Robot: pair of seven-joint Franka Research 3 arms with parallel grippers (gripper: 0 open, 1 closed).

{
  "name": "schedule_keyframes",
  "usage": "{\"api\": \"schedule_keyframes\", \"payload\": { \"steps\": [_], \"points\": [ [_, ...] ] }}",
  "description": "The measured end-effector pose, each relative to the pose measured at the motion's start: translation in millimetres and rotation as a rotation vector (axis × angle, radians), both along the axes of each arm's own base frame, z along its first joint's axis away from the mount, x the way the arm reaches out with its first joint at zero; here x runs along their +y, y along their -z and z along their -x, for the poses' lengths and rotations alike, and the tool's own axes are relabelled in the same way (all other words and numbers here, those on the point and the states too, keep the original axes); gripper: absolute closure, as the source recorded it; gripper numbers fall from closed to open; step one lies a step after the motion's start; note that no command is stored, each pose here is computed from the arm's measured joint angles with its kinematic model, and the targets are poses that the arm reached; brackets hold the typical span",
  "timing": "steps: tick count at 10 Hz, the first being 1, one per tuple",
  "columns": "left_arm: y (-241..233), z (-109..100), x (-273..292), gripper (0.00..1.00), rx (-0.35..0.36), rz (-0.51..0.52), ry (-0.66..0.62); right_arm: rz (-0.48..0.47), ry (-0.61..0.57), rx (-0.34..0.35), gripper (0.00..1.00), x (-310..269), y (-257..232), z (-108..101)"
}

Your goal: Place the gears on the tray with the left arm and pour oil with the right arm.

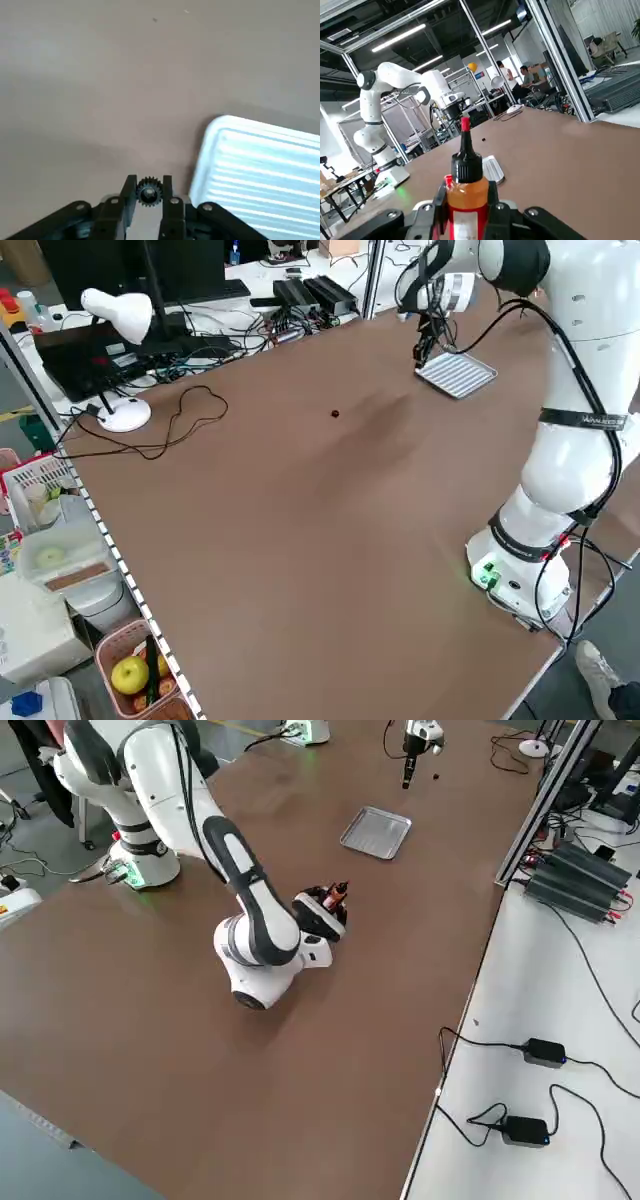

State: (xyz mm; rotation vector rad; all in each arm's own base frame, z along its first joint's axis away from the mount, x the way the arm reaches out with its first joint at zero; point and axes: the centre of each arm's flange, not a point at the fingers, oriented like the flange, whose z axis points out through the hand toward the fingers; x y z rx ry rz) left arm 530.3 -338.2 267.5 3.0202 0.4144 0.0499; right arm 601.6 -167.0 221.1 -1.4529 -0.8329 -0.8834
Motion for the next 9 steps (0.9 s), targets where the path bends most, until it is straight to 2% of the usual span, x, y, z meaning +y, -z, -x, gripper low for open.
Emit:
{"api": "schedule_keyframes", "payload": {
  "steps": [4,7,9],
  "points": [
    [25,26,-94,0.75,0.055,0.065,-0.077,0.049,-0.037,0.080,0.67,16,-88,-11],
    [35,31,-127,0.75,0.061,0.080,-0.105,0.036,-0.067,0.130,0.67,29,-89,-8],
    [43,33,-140,0.75,0.050,0.067,-0.129,0.001,-0.097,0.241,0.67,38,-79,2]
  ]
}}
